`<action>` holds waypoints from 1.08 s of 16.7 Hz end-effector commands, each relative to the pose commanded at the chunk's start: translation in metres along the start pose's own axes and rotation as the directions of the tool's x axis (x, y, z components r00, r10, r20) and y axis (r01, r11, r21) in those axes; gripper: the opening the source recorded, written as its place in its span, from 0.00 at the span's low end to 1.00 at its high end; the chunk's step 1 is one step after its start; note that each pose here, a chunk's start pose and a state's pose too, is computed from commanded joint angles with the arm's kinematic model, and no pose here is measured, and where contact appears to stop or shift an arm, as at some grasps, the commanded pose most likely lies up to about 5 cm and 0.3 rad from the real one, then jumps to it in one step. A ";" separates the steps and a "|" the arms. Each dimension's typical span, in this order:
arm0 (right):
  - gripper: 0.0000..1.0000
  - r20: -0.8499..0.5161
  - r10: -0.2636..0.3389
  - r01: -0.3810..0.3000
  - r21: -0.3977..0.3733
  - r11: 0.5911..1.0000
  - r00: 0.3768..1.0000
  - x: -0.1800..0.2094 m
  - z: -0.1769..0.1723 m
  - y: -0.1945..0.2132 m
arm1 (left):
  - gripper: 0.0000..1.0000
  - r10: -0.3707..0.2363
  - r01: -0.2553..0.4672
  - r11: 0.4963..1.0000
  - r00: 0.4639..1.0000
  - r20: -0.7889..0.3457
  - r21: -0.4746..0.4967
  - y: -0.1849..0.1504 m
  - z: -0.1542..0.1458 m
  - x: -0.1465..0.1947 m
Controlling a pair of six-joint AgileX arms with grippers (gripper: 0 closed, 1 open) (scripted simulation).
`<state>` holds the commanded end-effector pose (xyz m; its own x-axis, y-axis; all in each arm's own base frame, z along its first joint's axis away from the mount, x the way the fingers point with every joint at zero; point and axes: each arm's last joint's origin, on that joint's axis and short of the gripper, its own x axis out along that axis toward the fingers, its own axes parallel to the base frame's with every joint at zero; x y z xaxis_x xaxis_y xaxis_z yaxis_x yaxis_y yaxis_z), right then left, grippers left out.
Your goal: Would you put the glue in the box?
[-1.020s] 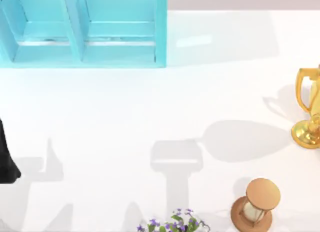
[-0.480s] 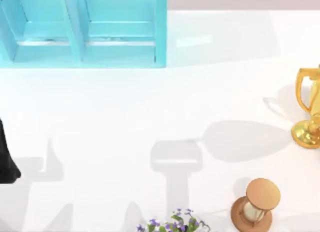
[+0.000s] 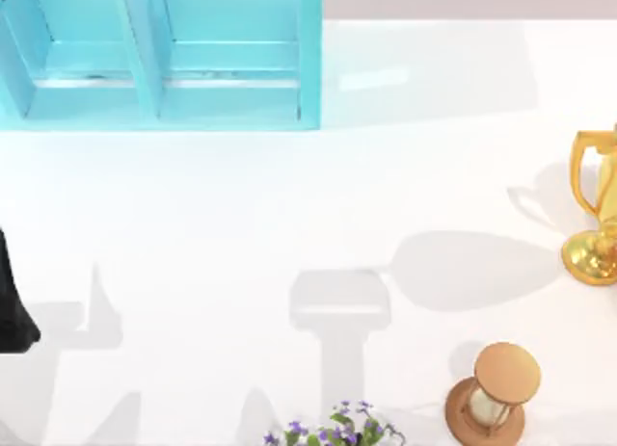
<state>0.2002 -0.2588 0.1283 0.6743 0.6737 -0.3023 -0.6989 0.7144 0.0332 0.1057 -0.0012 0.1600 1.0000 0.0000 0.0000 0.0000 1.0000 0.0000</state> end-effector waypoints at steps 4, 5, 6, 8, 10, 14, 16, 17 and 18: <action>0.00 -0.004 0.006 -0.006 0.023 1.000 1.000 0.017 -0.006 0.002 | 1.00 0.000 0.000 1.000 1.000 0.000 0.000 0.000 0.000 0.000; 0.00 -0.006 0.005 -0.005 0.016 1.000 1.000 0.021 -0.007 0.001 | 1.00 0.000 0.000 1.000 1.000 0.000 0.000 0.000 0.000 0.000; 0.00 -0.008 0.003 -0.003 0.004 1.000 1.000 0.026 -0.008 0.000 | 1.00 0.000 0.000 1.000 1.000 0.000 0.000 0.000 0.000 0.000; 0.00 -0.007 -0.006 0.006 -0.028 1.000 1.000 0.033 -0.008 -0.002 | 1.00 0.000 0.000 1.000 1.000 0.000 0.000 0.000 0.000 0.000; 0.00 0.000 -0.015 0.015 -0.053 0.998 1.000 0.039 -0.008 -0.004 | 1.00 0.000 0.000 1.000 1.000 0.000 0.000 0.000 0.000 0.000; 0.00 0.011 -0.015 0.016 -0.046 0.999 1.000 0.047 -0.009 -0.003 | 1.00 0.000 0.000 1.000 1.000 0.000 0.000 0.000 0.000 0.000; 0.00 0.011 -0.015 0.015 -0.045 0.999 1.000 0.048 -0.009 -0.003 | 1.00 0.000 0.000 1.000 1.000 0.000 0.000 0.000 0.000 0.000; 0.00 0.011 -0.015 0.015 -0.045 0.999 1.000 0.048 -0.009 -0.003 | 1.00 0.000 0.000 1.000 1.000 0.000 0.000 0.000 0.000 0.000; 0.00 0.011 -0.015 0.015 -0.045 0.999 1.000 0.048 -0.009 -0.003 | 1.00 0.000 0.000 1.000 1.000 0.000 0.000 0.000 0.000 0.000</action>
<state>0.2323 -0.2303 0.1056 0.6871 0.6653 -0.2919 -0.6987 0.7153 -0.0144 0.1057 -0.0012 0.1600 1.0000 0.0000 0.0000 0.0000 1.0000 0.0000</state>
